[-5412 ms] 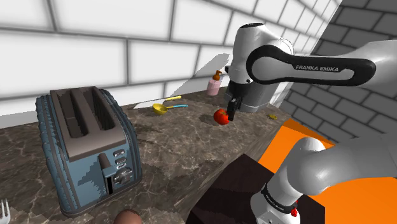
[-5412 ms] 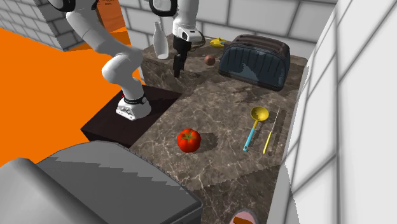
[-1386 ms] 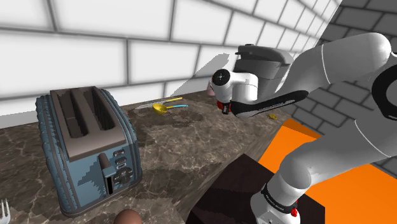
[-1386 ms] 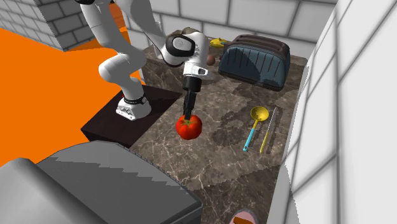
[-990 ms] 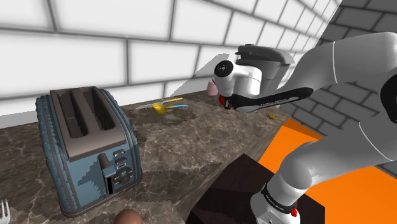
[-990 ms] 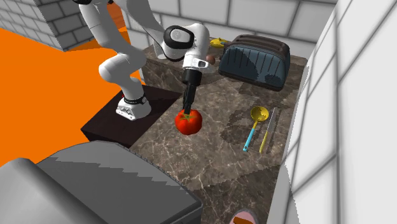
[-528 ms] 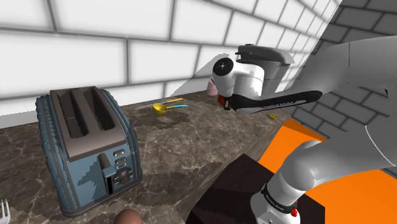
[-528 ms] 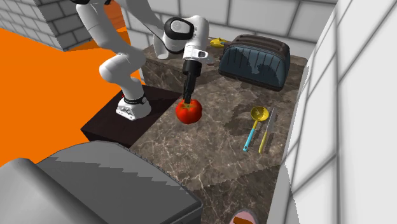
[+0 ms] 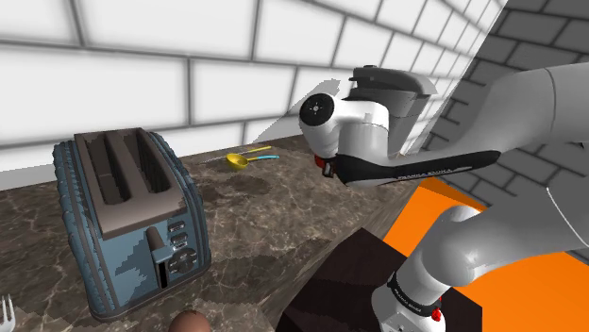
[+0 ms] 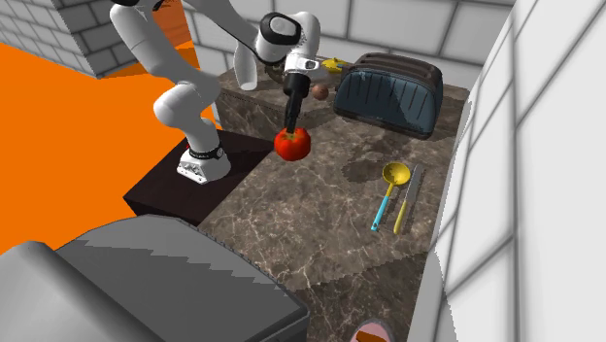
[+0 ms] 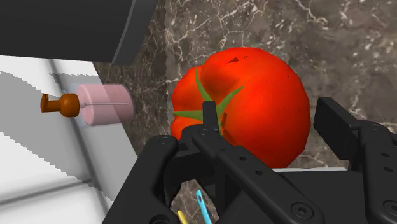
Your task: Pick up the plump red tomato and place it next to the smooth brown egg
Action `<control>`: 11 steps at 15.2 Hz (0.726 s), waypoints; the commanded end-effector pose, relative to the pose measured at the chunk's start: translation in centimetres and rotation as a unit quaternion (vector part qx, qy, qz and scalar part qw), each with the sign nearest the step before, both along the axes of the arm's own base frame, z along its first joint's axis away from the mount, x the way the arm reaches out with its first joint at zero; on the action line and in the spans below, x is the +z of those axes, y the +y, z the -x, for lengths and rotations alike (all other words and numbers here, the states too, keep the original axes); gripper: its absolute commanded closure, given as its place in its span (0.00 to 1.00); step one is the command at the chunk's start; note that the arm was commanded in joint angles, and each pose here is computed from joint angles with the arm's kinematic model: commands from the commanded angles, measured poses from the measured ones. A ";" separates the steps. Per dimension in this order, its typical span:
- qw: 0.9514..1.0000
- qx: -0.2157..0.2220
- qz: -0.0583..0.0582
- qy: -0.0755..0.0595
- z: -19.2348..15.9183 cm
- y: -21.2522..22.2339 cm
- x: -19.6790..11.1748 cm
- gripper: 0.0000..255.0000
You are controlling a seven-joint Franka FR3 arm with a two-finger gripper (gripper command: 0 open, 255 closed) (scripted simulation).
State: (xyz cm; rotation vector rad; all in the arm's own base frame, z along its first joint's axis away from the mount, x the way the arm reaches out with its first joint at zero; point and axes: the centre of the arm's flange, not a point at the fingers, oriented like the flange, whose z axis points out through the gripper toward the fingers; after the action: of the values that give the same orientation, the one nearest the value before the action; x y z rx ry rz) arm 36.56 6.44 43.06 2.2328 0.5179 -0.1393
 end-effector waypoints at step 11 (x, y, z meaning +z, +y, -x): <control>1.000 -0.001 0.000 0.000 4.5 15.3 0.0 1.00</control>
State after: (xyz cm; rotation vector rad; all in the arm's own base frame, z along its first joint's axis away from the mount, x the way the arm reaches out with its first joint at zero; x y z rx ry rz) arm 32.43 20.46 43.05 2.2327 0.5175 -0.1395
